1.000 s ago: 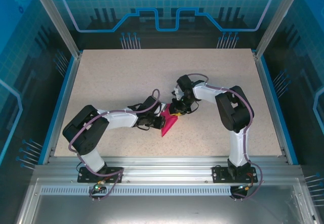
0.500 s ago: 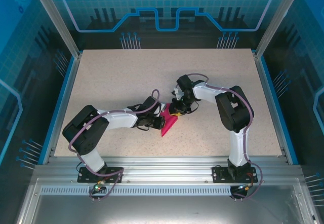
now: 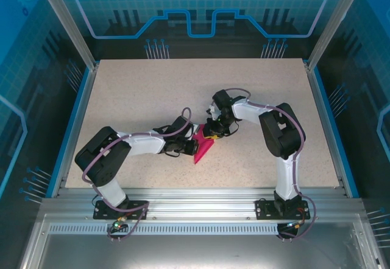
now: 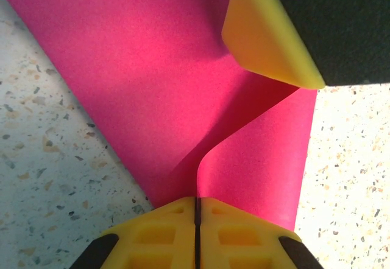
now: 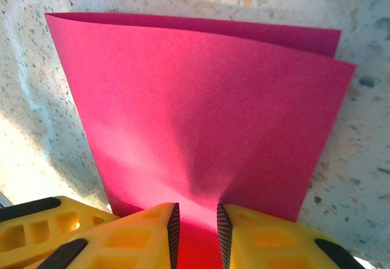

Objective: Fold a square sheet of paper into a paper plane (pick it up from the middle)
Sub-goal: Third fold the triangle at the center of the table.

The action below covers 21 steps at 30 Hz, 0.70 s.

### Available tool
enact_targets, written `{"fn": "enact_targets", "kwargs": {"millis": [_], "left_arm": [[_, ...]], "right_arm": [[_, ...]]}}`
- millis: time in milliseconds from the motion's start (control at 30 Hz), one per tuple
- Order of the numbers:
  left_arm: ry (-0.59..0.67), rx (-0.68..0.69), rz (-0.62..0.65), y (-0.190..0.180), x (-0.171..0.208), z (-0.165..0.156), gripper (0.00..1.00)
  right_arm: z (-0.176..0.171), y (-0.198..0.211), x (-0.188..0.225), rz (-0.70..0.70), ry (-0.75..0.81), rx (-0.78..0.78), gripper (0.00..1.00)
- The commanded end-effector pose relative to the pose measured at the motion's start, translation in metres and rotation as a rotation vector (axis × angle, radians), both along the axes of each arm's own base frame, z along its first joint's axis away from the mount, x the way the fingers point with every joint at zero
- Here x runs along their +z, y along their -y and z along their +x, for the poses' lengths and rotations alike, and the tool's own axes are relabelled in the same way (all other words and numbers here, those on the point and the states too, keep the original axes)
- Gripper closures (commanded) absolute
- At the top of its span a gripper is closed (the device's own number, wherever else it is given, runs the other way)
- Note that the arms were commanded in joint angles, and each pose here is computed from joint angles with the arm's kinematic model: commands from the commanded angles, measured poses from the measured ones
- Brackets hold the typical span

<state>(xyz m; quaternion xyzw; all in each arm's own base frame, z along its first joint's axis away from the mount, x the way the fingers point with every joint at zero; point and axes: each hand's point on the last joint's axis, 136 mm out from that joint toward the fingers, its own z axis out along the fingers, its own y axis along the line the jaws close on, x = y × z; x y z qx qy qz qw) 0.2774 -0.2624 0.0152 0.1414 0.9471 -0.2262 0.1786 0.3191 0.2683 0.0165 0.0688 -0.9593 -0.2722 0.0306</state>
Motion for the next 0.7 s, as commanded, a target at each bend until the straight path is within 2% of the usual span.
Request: {"fn": "enact_targets", "kwargs": {"millis": [0,333,567,667], "left_arm": [[-0.02,0.032,0.034,-0.013,-0.006,-0.006,0.91],[-0.016,0.02,0.022,-0.009,-0.002,-0.003,0.91],[-0.014,0.024,0.02,-0.008,0.0,-0.002,0.91],[-0.008,0.025,0.019,-0.009,0.002,-0.002,0.91]], "right_arm": [[0.004,-0.007,0.012,0.018,0.027,-0.011,0.73],[0.001,0.015,0.05,0.062,0.119,-0.109,0.71],[-0.028,0.0,0.05,0.16,0.084,-0.108,0.85],[-0.037,-0.009,0.045,0.196,0.062,-0.105,0.87]]}}
